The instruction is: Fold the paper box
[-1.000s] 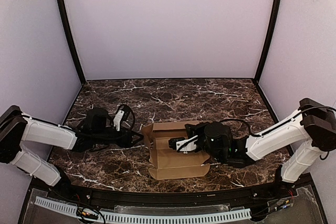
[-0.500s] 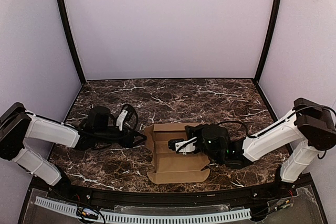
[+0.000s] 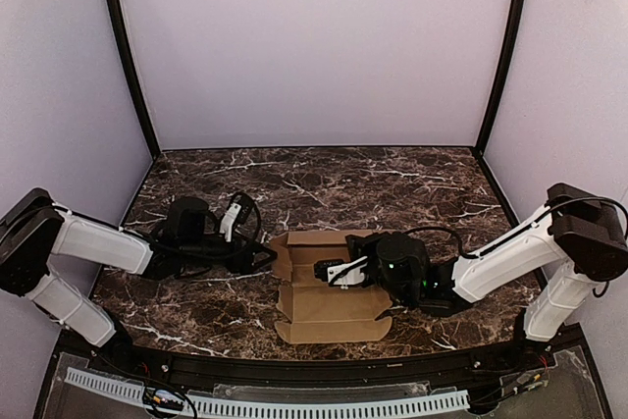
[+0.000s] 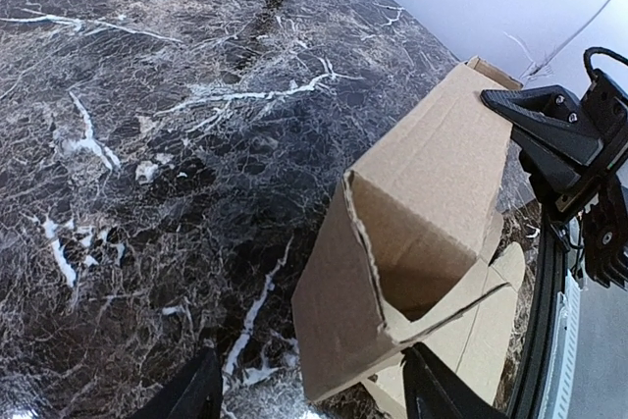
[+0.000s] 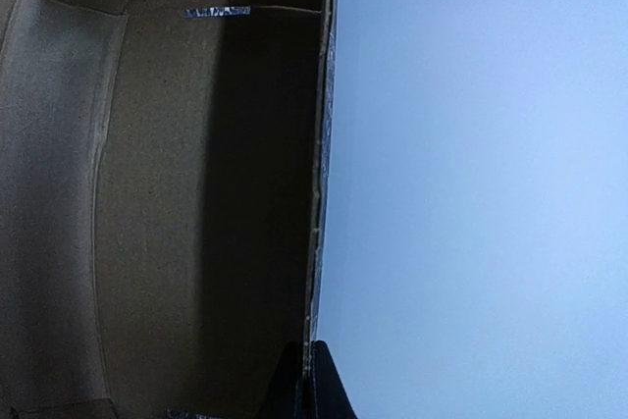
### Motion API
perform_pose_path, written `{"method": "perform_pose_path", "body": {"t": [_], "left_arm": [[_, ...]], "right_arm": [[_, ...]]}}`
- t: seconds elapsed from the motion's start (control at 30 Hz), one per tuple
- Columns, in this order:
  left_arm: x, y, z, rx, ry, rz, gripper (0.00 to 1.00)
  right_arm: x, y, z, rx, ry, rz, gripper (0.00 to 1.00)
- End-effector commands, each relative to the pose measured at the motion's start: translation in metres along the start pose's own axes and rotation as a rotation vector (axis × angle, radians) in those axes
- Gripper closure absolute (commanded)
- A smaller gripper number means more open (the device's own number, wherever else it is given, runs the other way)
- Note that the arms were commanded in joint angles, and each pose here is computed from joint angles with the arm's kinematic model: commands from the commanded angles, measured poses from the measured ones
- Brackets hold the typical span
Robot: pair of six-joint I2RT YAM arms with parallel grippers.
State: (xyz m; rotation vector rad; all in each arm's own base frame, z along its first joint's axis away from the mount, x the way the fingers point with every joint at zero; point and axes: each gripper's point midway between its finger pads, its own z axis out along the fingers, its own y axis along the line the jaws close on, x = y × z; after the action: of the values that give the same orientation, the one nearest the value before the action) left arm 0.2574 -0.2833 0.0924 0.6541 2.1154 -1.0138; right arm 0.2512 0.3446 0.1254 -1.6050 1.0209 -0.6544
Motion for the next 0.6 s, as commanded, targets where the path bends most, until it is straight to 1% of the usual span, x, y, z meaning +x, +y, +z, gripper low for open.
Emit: {"method": "perform_pose_path", "body": {"t": [0.0, 0.3, 0.57], "left_arm": [[-0.014, -0.002, 0.004, 0.012, -0.028, 0.024, 0.37], [-0.011, -0.006, 0.003, 0.027, -0.021, 0.024, 0.38], [0.007, -0.016, -0.001, 0.045, 0.012, 0.04, 0.38]], "right_arm": [[-0.007, -0.003, 0.0, 0.02, -0.012, 0.029, 1.0], [-0.005, 0.0, 0.0, 0.018, 0.008, 0.035, 1.0], [-0.005, -0.003, 0.0, 0.094, 0.043, 0.015, 1.0]]}}
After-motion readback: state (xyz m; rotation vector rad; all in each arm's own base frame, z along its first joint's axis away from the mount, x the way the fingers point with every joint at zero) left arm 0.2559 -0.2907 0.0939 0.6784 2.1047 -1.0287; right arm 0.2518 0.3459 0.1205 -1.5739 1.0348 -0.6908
